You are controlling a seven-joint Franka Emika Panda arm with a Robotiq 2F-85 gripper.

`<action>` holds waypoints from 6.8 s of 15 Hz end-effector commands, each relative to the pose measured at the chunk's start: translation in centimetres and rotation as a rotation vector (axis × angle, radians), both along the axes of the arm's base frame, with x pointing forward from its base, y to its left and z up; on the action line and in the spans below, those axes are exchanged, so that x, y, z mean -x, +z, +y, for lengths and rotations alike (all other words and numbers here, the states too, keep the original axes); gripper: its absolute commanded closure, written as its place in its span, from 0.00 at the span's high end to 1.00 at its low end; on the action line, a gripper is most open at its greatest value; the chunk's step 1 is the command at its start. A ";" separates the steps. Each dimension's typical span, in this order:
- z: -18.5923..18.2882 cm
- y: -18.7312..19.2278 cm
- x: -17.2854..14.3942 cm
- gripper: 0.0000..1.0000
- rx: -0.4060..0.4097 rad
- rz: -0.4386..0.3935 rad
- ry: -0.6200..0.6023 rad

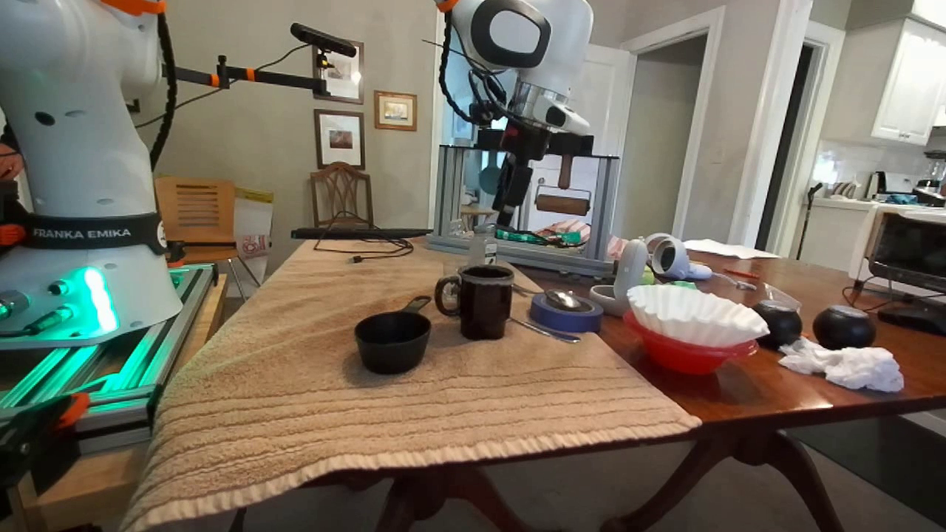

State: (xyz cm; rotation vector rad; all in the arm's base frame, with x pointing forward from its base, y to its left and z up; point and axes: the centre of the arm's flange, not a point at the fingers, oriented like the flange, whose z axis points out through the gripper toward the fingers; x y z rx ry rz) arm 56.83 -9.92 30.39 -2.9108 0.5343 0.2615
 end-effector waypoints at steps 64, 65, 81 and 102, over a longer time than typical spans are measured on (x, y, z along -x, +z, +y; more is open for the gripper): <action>16.9 22.6 -15.0 1.00 0.081 -0.532 1.018; 17.2 22.9 -15.3 1.00 0.107 -0.529 1.011; 20.0 21.1 -20.4 1.00 0.226 -0.384 1.036; 18.3 18.4 -22.6 1.00 0.169 -0.325 1.198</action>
